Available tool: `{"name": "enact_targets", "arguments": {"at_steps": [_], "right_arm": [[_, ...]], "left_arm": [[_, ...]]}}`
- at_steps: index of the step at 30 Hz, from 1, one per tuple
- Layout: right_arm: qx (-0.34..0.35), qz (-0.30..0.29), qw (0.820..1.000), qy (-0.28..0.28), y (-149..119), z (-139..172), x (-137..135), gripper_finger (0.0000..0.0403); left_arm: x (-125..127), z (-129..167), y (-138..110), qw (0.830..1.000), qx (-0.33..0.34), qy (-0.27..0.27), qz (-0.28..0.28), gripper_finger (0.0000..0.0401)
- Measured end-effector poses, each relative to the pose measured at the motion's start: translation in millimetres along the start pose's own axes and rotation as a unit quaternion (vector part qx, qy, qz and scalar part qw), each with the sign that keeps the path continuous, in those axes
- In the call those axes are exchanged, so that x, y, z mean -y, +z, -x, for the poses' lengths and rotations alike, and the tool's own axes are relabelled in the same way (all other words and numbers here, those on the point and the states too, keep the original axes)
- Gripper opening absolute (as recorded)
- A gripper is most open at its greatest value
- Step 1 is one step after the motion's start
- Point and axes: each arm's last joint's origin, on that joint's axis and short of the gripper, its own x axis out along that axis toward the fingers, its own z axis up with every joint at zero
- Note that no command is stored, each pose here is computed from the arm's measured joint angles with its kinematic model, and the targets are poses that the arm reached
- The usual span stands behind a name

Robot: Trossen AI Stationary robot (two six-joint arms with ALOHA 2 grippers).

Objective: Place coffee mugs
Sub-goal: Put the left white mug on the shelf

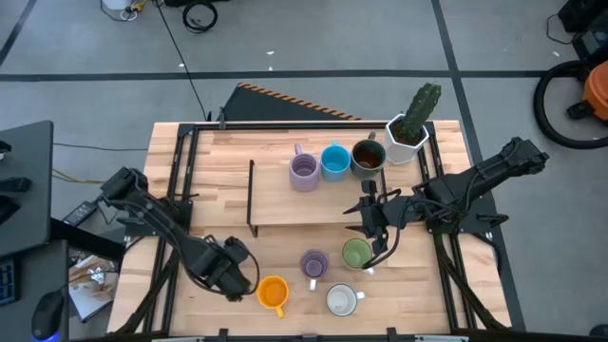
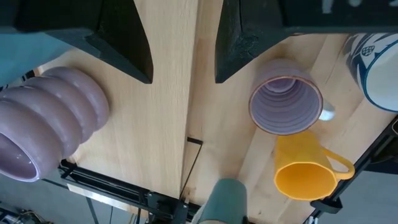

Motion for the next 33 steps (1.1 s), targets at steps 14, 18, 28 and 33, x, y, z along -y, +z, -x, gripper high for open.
{"name": "enact_targets", "arguments": {"at_steps": [14, 18, 28, 33], "right_arm": [[0.000, 0.000, 1.000, 0.000, 0.0, 0.0, 0.0, 0.0178], [0.000, 0.000, 1.000, 0.000, 0.0, 0.1, 0.0, 0.0178], [-0.009, -0.001, 1.000, 0.000, -1.8, 0.1, -0.1, 0.0178], [-0.012, -0.007, 1.000, 0.000, -2.3, 0.1, -0.1, 0.0178]], "left_arm": [[-7.8, 55.6, -35.5, 0.960, 0.006, -0.006, -0.279, 0.0031], [-14.5, 76.6, -44.4, 0.950, 0.019, 0.027, -0.309, 0.0031], [-13.5, 91.3, -51.7, 0.878, 0.095, 0.063, -0.464, 0.0031], [-13.2, 91.4, -50.6, 0.853, 0.104, 0.074, -0.506, 0.0031]]}}
